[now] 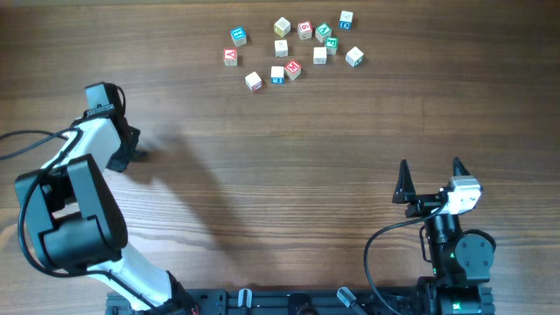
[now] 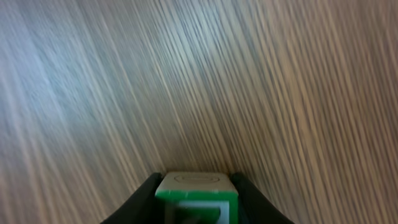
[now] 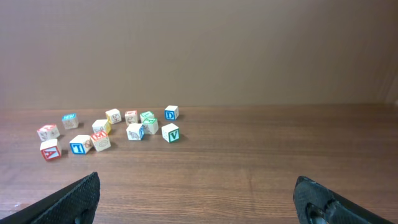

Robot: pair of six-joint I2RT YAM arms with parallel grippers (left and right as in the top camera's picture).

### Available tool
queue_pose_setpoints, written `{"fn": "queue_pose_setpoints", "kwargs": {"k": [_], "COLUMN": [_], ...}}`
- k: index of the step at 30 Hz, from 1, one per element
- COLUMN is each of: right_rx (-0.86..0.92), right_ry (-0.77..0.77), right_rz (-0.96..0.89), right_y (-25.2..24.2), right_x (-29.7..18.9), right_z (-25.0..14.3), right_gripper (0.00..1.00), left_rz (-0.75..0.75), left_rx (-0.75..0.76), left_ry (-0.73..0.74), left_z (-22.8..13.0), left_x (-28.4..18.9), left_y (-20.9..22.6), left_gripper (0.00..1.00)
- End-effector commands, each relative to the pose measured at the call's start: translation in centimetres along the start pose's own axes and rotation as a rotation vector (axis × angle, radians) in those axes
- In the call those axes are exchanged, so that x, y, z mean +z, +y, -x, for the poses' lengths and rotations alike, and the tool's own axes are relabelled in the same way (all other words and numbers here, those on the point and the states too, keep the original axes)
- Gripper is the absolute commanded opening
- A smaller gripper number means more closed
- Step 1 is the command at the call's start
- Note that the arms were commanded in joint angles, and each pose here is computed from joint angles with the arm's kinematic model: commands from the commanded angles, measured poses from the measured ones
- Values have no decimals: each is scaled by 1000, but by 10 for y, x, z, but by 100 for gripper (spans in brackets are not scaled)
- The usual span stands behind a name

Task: Form a circle
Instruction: 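Carry the green Z block left and lower it onto the table, then release the Z block and retract the left arm to the left edge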

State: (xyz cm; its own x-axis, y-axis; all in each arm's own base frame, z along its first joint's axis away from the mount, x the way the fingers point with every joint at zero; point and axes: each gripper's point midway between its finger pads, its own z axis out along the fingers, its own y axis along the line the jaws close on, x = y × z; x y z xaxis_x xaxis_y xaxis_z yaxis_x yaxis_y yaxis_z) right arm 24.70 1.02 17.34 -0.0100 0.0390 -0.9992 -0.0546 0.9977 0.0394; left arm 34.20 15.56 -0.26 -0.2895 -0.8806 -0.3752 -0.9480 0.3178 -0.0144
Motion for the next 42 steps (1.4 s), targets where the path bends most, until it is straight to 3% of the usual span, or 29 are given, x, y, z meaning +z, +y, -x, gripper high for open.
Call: {"fn": "queue_pose_setpoints", "kwargs": {"k": [1,3,12,17,20,23,26,28,31,38,42], "right_rx": [-12,-12,-12,-12,-12,-13,-12,-12,-12,-12,-12], "right_ry": [-8,-8,-8,-8,-8,-8,-8,-8,-8,-8,-8], "right_rz": [12,12,12,12,12,12,12,12,12,12,12], "right_y": [2,2,2,2,2,2,2,2,2,2,2], "right_x": [0,0,0,0,0,0,0,0,0,0,0], "right_z": [2,2,2,2,2,2,2,2,2,2,2], "right_gripper": [100,100,100,100,100,100,100,100,100,100,100], "left_rz": [-9,-8,10,-16,-76,-180,-458,-621,-783,-869,-865], "left_rx": [16,13,28,24,9,9,129,230,399,762,756], "left_ry": [246,246,260,242,199,173,125,20,-80,-157,-200], "left_z": [-62,-62,-58,-28,-1,12,14,14,-7,-67,-59], "left_x": [20,20,7,-44,-97,-145,-214,-267,-328,-377,-407], "left_y": [6,7,9,-4,-14,-28,-75,-110,-147,-146,-98], "left_gripper": [47,53,58,58,75,79,90,99,100,100,100]}}
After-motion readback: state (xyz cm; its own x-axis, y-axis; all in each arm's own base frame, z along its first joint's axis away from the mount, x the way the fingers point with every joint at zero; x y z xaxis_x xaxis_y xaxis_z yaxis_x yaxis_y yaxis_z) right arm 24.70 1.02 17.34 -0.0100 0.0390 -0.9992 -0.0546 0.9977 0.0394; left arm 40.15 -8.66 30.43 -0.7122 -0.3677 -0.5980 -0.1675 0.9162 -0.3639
